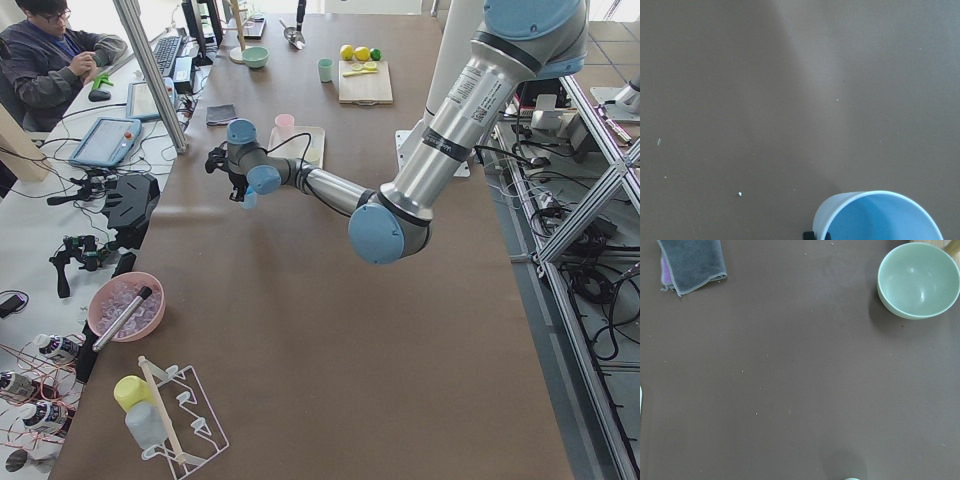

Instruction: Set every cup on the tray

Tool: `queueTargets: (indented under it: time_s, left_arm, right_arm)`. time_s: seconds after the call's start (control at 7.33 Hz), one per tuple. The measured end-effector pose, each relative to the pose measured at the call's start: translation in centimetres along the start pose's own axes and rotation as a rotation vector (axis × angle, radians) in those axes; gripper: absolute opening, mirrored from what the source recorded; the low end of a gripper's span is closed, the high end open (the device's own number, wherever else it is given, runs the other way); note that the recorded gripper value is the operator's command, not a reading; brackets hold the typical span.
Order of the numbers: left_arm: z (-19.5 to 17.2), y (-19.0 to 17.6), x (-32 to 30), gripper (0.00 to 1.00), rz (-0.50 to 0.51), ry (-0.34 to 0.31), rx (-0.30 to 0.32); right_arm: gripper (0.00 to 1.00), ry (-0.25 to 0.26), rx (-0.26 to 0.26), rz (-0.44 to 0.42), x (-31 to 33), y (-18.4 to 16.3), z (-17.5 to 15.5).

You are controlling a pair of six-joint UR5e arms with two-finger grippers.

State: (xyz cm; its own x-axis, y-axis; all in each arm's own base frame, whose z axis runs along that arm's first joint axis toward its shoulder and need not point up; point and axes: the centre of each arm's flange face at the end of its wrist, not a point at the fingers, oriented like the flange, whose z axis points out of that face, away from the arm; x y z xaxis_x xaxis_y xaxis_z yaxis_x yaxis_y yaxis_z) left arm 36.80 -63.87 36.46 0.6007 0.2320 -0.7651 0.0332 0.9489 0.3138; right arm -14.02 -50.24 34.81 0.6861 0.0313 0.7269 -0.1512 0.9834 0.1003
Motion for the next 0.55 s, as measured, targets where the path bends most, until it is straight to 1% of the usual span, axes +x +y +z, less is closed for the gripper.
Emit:
queueTargets:
  time_s: [0.27, 0.41, 0.55]
  left_arm:
    - [0.9, 1.7, 9.0, 0.00, -0.081, 0.066, -0.016]
    - [1.8, 2.7, 13.5, 0.00, -0.102, 0.080, -0.011]
    - [2.4, 3.6, 16.8, 0.00, -0.118, 0.085, 0.000]
  right_arm:
    - [1.00, 0.013, -0.013, 0.008, 1.1, 0.5, 0.6]
    - [1.00, 0.025, -0.025, 0.001, 2.2, 1.1, 1.0]
    - [1.00, 0.037, -0.035, -0.013, 3.5, 1.7, 1.3]
